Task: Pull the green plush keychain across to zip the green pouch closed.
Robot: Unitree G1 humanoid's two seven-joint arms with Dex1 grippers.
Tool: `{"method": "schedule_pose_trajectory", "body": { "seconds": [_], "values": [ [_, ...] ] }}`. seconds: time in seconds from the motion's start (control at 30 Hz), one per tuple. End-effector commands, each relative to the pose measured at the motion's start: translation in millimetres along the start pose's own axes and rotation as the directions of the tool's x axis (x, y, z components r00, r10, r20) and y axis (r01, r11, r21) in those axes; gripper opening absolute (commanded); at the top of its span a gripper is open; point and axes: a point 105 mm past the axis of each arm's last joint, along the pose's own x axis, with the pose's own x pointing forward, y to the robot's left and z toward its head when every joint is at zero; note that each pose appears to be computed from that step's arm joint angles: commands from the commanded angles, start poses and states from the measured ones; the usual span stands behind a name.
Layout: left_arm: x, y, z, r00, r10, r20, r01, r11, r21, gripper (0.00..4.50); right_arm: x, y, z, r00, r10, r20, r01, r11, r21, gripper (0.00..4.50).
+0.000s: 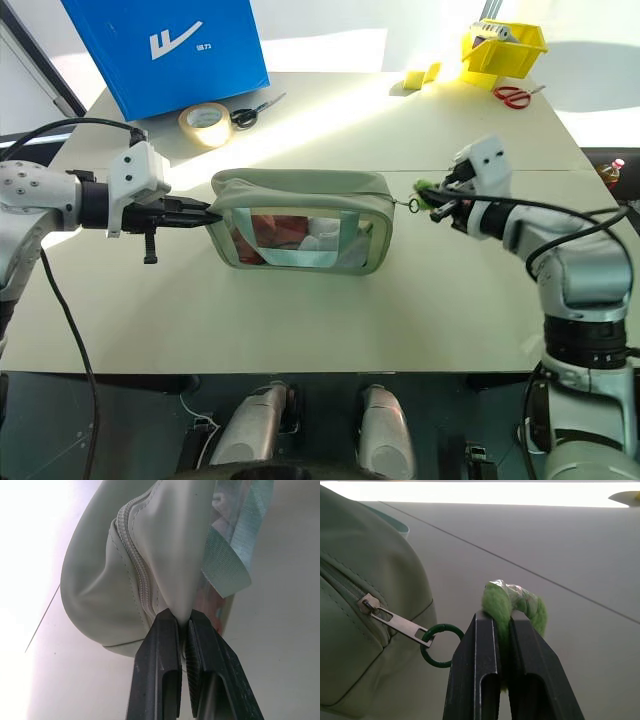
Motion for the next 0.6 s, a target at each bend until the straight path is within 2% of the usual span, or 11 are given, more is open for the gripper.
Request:
{"method": "schedule_pose_trajectory", "body": {
  "seconds": [0.03,0.27,0.4,0.5,0.6],
  "values": [
    [3,-2,-2,1.000,-0.016,-0.024,0.016,1.000,-0.003,0.00,14,23,-14,0.999,0.049,0.007,-0.049,0.998,0.029,0.09],
    [2,-2,-1,1.000,-0.011,-0.027,0.011,1.000,-0.004,0.00,40,50,-34,0.996,0.091,-0.005,-0.091,0.992,0.088,0.09],
    [2,-3,-1,1.000,-0.008,-0.026,0.008,1.000,-0.004,0.00,37,42,-36,0.996,0.080,-0.027,-0.078,0.996,0.050,0.09],
    [2,-3,-1,1.000,-0.006,-0.023,0.006,1.000,-0.002,0.00,22,27,-17,0.995,0.097,-0.012,-0.097,0.995,-0.002,1.02],
    [3,-2,-1,1.000,-0.005,-0.019,0.005,1.000,0.001,0.00,7,11,0,0.996,0.093,-0.017,-0.094,0.993,-0.078,2.51]
  ]
}}
